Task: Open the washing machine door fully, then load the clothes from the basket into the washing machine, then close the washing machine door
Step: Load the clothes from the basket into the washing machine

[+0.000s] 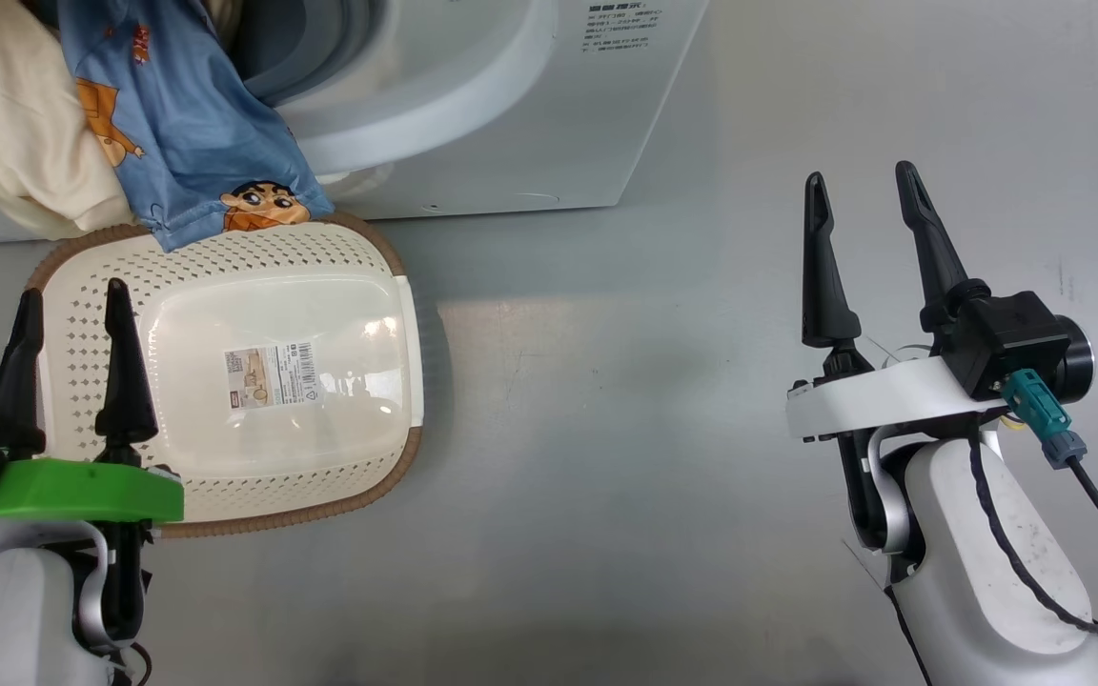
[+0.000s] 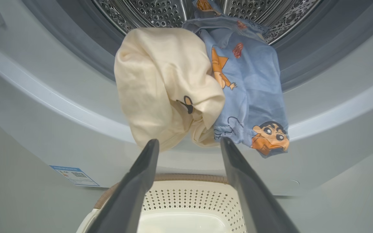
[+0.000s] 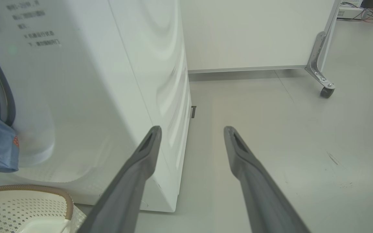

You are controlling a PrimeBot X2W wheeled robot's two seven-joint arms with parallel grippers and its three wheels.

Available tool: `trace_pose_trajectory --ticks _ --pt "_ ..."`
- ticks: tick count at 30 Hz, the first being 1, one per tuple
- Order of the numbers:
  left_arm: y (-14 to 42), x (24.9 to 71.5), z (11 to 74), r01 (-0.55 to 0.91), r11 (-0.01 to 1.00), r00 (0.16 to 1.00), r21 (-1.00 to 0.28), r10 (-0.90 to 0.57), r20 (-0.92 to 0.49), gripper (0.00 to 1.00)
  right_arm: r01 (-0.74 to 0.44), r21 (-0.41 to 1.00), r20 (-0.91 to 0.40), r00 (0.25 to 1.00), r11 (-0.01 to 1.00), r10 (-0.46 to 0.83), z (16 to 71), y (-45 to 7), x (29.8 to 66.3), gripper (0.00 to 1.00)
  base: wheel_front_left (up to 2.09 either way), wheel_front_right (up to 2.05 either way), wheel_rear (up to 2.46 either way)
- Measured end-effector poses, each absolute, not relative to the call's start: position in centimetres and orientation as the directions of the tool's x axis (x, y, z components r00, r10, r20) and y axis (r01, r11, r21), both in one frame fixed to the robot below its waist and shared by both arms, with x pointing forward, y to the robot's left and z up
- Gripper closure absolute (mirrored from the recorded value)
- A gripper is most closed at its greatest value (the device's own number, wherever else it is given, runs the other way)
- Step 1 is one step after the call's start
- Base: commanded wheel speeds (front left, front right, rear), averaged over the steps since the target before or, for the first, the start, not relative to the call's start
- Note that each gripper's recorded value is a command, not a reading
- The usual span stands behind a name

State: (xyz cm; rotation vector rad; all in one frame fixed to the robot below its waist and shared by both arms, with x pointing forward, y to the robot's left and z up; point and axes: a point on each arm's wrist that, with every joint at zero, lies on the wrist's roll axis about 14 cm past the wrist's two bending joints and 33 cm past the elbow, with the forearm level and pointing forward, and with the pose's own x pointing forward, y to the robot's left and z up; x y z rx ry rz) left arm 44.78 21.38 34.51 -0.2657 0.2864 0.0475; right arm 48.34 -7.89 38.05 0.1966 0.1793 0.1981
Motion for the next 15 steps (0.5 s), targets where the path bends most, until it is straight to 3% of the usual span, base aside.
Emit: trace_pose_trajectory --ticks 15 --pt "20.62 44.77 34.37 -0.084 0.960 0.959 -0.268 0.004 -0.285 0.00 -0.174 0.210 -0.160 0.965 0.962 0.209 37.92 -8.01 48.32 0.00 0.00 0.00 0.00"
